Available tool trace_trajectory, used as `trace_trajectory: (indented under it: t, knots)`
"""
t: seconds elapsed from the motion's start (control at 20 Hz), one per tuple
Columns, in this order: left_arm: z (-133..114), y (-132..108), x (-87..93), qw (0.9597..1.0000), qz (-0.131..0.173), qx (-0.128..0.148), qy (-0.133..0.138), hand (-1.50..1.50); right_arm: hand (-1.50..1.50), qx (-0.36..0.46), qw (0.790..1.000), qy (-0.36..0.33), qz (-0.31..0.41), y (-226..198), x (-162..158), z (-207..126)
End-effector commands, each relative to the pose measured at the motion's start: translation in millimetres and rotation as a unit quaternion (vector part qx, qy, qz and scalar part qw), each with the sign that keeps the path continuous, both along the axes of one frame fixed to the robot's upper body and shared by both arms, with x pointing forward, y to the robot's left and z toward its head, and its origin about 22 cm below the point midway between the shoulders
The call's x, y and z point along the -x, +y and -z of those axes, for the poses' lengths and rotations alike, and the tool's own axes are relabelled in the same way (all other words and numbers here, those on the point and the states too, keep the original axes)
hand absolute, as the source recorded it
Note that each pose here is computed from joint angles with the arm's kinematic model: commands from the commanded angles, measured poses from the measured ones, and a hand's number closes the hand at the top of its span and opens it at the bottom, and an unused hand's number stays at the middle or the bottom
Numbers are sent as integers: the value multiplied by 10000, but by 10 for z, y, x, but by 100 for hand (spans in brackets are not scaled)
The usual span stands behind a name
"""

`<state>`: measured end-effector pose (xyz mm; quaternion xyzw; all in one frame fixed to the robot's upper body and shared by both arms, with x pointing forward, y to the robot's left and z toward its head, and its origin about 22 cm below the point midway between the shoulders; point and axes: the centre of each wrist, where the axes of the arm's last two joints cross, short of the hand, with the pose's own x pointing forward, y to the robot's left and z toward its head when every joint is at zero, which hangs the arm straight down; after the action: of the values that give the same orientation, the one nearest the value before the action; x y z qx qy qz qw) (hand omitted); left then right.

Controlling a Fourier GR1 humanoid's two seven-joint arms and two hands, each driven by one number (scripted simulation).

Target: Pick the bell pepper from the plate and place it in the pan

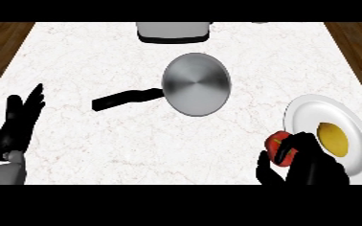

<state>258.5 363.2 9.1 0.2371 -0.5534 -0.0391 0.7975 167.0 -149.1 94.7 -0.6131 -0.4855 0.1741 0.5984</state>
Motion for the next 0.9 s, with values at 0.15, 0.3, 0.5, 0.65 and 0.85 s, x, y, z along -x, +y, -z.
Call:
trace_trajectory:
  t: [0.15,0.3,0.5,0.65,0.85]
  knots:
    - [-3,-189,-155,9997,177,-30,-136,0,150,-392,9976,-449,366,604,-467,-299]
    - [-12,-94,-130,9996,255,80,-90,0,150,-785,9953,-444,350,674,-680,-237]
    - [-22,-234,-214,9995,285,-7,-121,0,150,-1064,9922,-521,388,544,-1114,-151]
    - [-121,-138,-180,9994,325,47,-89,0,150,-1331,9886,-484,515,457,-1423,-239]
    - [43,-201,-141,9996,265,42,-96,0,150,-1340,9893,-254,525,394,-1689,222]
